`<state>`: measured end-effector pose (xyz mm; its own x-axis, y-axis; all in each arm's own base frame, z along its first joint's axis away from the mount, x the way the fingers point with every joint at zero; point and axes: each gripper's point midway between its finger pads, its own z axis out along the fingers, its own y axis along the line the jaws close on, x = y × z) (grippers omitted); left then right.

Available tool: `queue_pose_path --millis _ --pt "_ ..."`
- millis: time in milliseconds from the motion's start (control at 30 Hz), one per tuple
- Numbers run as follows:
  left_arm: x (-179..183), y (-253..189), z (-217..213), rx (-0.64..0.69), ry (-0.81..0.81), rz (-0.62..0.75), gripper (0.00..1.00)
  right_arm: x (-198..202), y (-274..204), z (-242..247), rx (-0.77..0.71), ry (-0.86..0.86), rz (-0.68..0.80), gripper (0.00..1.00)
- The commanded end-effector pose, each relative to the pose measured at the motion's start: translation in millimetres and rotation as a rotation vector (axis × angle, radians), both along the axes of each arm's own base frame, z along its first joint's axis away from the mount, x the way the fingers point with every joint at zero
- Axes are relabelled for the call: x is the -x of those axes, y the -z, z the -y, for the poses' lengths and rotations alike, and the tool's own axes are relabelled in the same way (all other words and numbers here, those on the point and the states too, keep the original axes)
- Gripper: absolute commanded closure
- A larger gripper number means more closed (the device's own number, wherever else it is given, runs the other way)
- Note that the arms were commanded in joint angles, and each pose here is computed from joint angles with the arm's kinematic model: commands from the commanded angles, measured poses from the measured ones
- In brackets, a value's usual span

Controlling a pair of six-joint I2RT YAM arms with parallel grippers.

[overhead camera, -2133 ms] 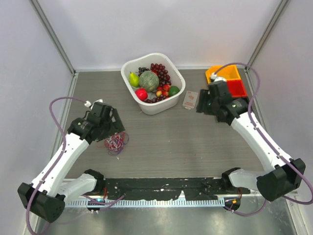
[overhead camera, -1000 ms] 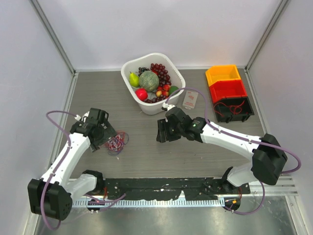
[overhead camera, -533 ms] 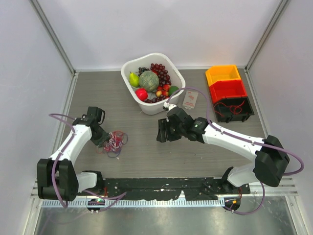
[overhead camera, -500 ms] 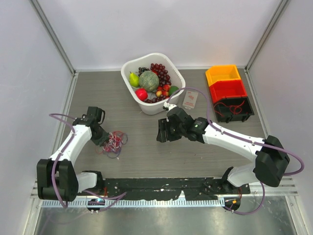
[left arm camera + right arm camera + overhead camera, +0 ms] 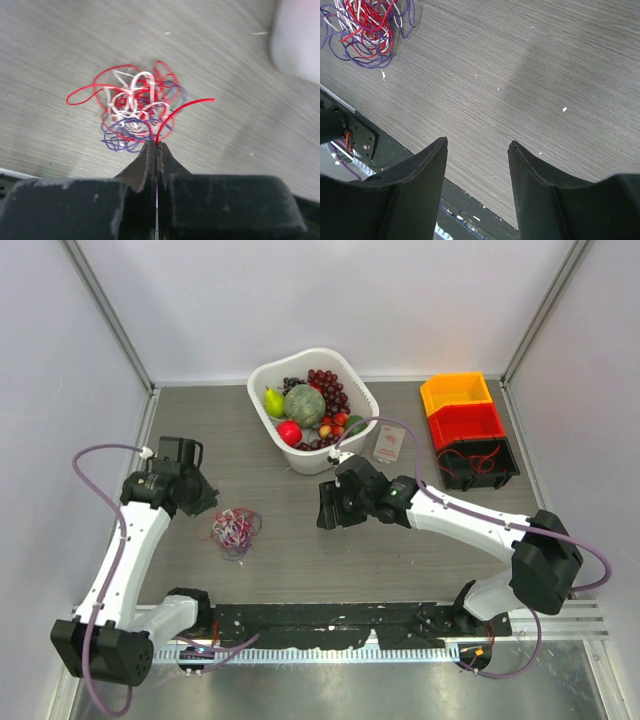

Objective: Untangle the cables

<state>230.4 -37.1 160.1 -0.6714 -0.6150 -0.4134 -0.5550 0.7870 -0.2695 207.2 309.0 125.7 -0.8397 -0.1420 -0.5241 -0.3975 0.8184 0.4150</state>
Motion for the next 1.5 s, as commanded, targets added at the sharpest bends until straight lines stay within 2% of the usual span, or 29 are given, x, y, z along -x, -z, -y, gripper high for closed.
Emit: queue_pose_path --millis 0,67,200,333,433,633,833,1067,1233,1367,1433,1467 --pt "5 -53 15 -0.019 0.130 0.126 1.00 -11 -21 -21 -0.053 -0.036 0.040 0.43" --pt "4 -74 29 0.023 0.196 0.194 1.00 -14 -25 -23 -0.061 -0.036 0.050 0.43" --pt "4 -136 74 0.202 0.367 0.362 1.00 -19 -34 -27 -0.083 -0.029 0.080 0.43" --pt "3 -209 90 0.282 0.434 0.579 1.00 -20 -45 -33 -0.124 -0.054 0.111 0.43" --pt "7 -244 98 0.332 0.470 0.670 1.00 -17 -66 -45 -0.203 -0.110 0.140 0.43" --pt "15 -285 120 0.477 0.545 0.775 1.00 -16 -145 -79 -0.453 -0.215 0.270 0.40" --pt "24 -314 117 0.485 0.553 0.877 1.00 -20 -187 -104 -0.562 -0.284 0.343 0.39" --pt "27 -300 119 0.505 0.549 0.825 1.00 -8 -235 -126 -0.664 -0.366 0.473 0.37" --pt "28 -299 119 0.517 0.539 0.815 1.00 -10 -236 -143 -0.684 -0.388 0.474 0.38" --pt "30 -305 116 0.507 0.533 0.833 1.00 4 -241 -160 -0.732 -0.417 0.445 0.47" --pt "29 -306 115 0.493 0.531 0.834 1.00 10 -240 -165 -0.726 -0.410 0.425 0.67" --pt "27 -304 113 0.478 0.523 0.829 1.00 11 -251 -165 -0.746 -0.403 0.419 0.87"
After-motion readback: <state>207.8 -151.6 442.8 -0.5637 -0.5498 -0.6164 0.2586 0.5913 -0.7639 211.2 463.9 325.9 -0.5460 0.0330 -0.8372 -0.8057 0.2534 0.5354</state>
